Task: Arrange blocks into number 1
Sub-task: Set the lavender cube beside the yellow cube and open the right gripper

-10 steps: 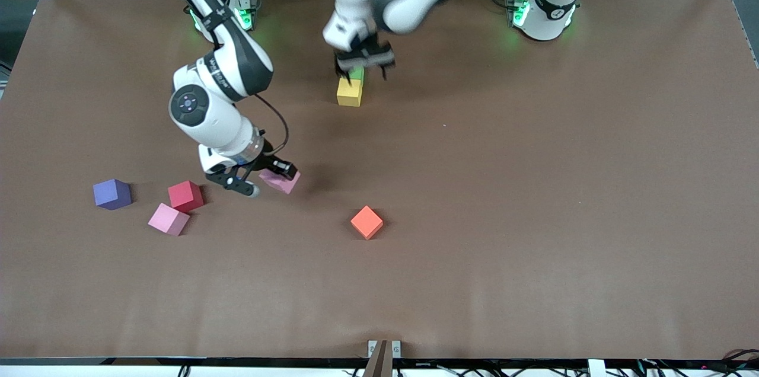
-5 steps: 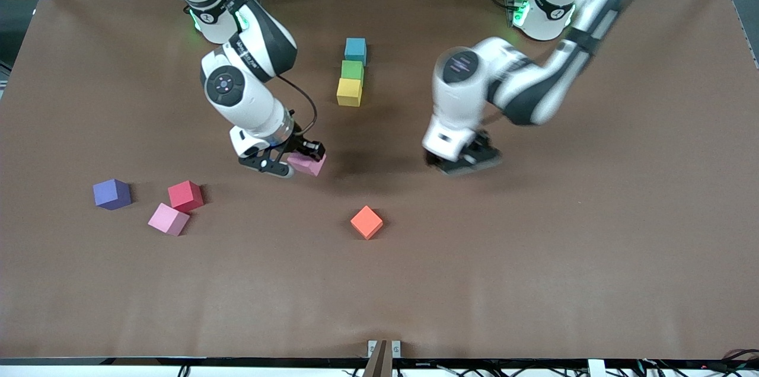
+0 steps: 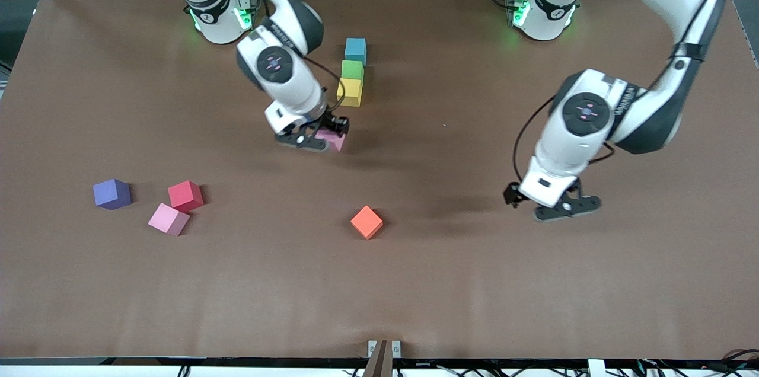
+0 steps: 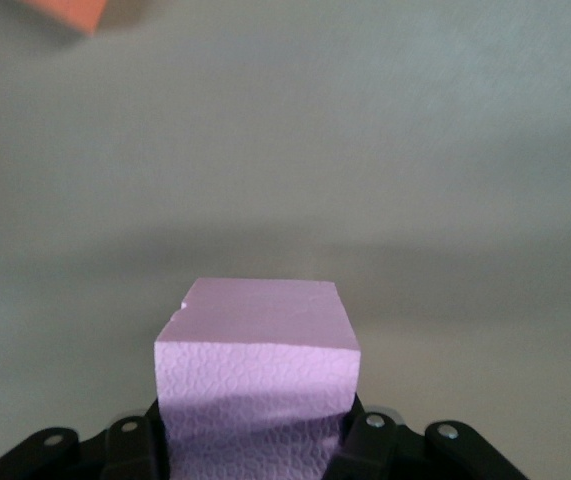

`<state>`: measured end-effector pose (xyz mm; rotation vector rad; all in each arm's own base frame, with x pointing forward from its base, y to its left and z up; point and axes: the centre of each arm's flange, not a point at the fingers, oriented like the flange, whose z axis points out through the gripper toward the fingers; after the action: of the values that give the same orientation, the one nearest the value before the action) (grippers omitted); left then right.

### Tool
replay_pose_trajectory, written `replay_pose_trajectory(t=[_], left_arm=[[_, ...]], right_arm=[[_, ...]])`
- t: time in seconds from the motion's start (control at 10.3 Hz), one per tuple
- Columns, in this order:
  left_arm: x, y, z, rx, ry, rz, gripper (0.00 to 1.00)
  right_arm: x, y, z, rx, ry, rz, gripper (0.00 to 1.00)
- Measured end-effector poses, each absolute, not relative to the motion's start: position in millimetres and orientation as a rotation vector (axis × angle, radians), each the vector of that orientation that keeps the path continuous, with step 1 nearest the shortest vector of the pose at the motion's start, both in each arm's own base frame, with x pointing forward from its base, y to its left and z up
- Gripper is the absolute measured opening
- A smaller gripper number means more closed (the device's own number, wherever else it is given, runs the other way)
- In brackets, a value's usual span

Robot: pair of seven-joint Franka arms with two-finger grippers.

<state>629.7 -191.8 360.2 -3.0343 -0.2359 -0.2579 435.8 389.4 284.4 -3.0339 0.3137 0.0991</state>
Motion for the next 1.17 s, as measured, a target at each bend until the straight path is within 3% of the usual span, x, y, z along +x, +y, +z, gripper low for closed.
replay_pose_trajectory(t=[0.19,0.78,1.17], left_arm=[[633,-179,361,-3.019,-0.157,-0.224,1.00],[636,-129,371,-3.020,-0.057,-0.037,1.00],[599,-117,462,-3.031,-0.083,-0.052,1.00]], right_arm=[[406,401,265,-3.059,0.249,0.059,0.59],[367,413,227,-3.130,0.164,0.068,0.59],[357,416,204,-3.159,0.173,0.087,0.59]])
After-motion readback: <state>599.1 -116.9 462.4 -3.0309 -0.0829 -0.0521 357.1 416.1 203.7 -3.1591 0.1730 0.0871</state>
